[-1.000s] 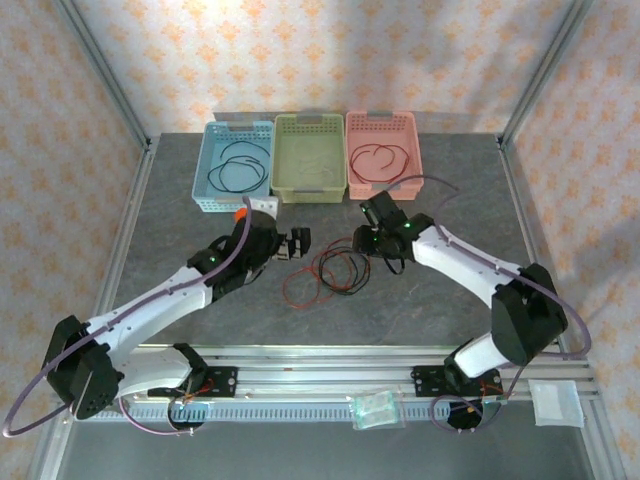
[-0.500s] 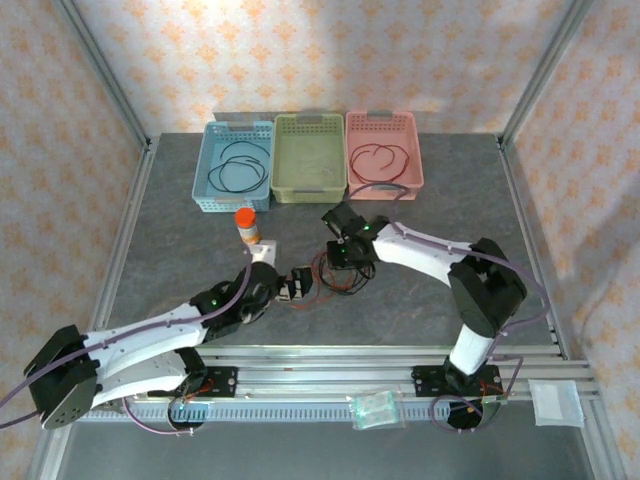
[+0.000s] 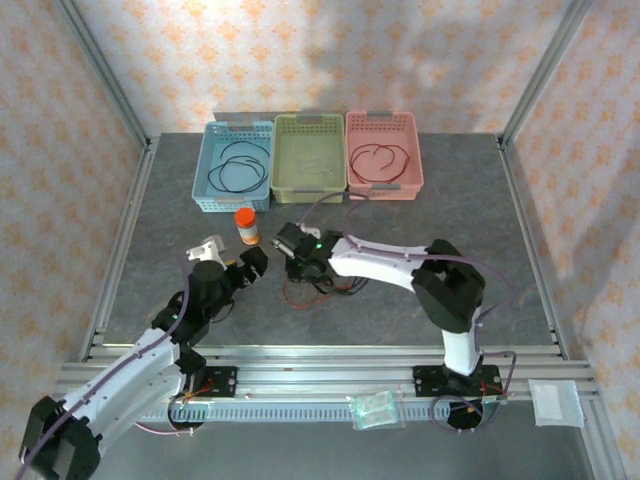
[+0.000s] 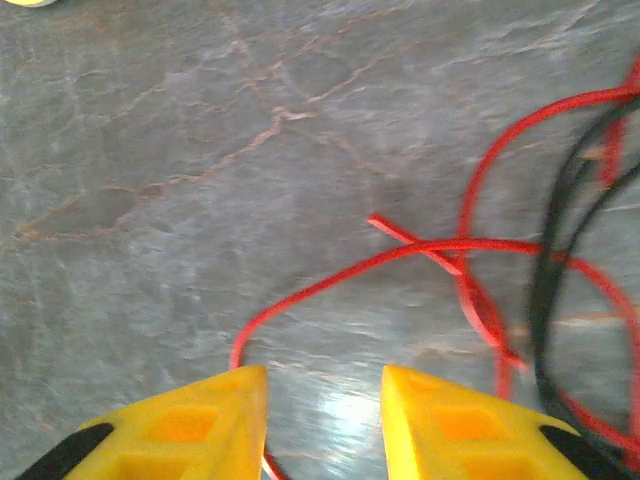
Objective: Untangle the cables
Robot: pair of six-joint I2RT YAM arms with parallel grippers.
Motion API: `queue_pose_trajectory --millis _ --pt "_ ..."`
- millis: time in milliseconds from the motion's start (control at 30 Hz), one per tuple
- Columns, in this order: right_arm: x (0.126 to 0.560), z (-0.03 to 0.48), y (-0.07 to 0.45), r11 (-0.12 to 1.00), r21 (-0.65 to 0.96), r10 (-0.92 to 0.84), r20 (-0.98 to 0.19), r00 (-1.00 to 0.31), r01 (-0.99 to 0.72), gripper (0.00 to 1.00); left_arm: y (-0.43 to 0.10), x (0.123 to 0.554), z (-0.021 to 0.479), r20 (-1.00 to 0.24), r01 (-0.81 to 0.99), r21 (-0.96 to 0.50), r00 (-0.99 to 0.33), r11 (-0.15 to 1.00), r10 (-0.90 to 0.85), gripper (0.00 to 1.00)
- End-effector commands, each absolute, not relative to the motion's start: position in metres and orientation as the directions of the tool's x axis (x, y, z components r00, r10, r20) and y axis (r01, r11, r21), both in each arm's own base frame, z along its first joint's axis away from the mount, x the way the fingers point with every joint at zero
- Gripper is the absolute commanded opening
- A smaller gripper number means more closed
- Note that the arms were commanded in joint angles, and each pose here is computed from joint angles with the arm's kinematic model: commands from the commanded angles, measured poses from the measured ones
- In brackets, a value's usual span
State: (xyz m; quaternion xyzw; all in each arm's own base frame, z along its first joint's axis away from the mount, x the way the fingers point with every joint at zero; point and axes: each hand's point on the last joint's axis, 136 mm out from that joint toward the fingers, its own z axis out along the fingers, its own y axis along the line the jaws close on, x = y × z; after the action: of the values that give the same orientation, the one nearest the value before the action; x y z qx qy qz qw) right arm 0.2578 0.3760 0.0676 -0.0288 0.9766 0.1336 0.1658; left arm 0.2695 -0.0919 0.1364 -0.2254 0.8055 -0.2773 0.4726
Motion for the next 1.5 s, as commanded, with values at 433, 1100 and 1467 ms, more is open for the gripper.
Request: queue_pose_trajectory --millis 433,1100,1467 --pt "0.255 0.038 0.416 0.985 0.158 -0.012 -0.349 -0.937 -0.071 0.64 -0.054 0.273 0.138 -0.483 -0.106 -0.815 -0.418 0.569 -0.77 0.94" --pt "0.262 0.01 0.406 0.994 -0.02 -0.108 -0.346 -0.932 -0.107 0.45 -0.052 0.274 0.136 -0.505 -0.11 -0.795 -0.424 0.596 -0.752 0.94" --pt "0.253 -0.004 0.402 0.995 0.008 -0.095 -0.311 -0.946 -0.102 0.28 -0.042 0.27 0.127 -0.497 -0.167 -0.79 -0.388 0.59 -0.776 0.94"
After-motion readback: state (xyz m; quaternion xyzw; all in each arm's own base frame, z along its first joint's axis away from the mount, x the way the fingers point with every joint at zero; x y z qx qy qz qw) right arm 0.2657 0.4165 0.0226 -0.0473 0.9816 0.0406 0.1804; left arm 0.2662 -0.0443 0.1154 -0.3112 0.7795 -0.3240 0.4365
